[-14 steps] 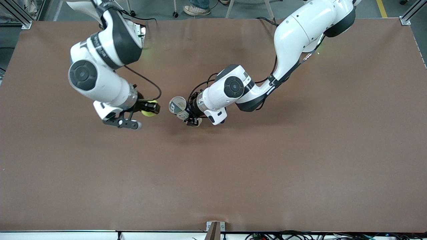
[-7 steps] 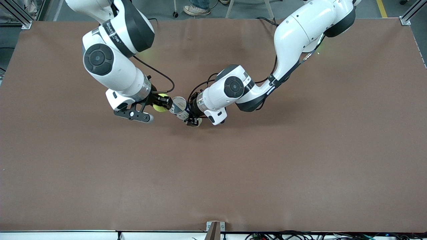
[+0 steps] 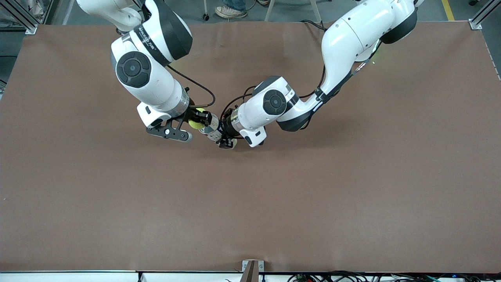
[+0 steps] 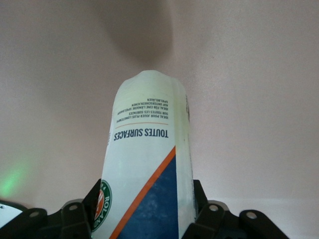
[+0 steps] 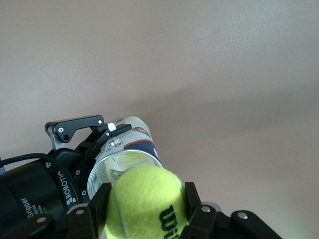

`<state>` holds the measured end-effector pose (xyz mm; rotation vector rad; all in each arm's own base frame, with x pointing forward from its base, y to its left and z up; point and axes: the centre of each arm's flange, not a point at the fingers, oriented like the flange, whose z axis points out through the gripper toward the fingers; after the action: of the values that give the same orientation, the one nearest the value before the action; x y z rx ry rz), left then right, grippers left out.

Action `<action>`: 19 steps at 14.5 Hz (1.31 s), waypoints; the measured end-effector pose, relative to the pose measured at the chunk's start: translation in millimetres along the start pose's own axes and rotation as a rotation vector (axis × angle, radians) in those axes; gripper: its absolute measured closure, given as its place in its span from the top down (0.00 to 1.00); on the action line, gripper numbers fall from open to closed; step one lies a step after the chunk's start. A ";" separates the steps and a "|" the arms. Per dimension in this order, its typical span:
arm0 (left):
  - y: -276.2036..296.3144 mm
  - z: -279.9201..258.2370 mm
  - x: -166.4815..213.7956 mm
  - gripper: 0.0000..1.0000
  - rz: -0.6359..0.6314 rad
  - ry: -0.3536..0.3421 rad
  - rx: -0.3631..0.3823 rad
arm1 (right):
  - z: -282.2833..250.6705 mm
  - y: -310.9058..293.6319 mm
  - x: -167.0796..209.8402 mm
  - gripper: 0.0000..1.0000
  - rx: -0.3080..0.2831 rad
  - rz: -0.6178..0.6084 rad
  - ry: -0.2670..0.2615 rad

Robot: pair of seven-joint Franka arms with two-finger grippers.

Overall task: Insert tennis ball vertically with right arm
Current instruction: 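Bring the second ball to the can opening and release it with the right gripper, then retract the right gripper to rest while the left gripper carries the can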

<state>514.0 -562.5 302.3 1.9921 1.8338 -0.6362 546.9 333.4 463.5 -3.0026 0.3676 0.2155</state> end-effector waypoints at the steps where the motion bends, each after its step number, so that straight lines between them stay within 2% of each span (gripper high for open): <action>1: 0.0 0.0 0.0 0.71 0.000 0.000 0.000 | 2.6 -1.0 0.5 0.64 -0.001 -0.001 -0.002; 9: 0.0 0.0 0.0 0.71 0.000 0.000 0.000 | 9.2 -6.5 2.9 0.64 0.004 -0.005 0.001; 11: 0.0 0.0 0.0 0.71 0.000 0.000 0.000 | 3.4 -9.3 2.7 0.76 0.013 -0.009 0.011; 13: 0.1 0.1 0.2 0.71 0.000 0.000 0.000 | -4.7 -12.6 2.5 0.96 0.025 -0.013 0.023; 14: 0.1 0.0 0.2 0.71 0.000 0.000 0.000 | -8.4 -13.7 2.6 1.00 0.030 -0.014 0.028; 17: 0.2 0.0 0.4 0.71 0.000 0.001 0.000 | -15.9 -14.0 4.5 1.00 0.039 -0.013 0.038; 19: 0.3 0.0 0.5 0.71 -0.001 0.001 0.000 | -20.1 -8.0 5.9 1.00 0.021 -0.006 0.023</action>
<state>514.3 -562.2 302.0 1.9919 1.8349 -0.6351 557.1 337.2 483.1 -2.9877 0.3606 0.1762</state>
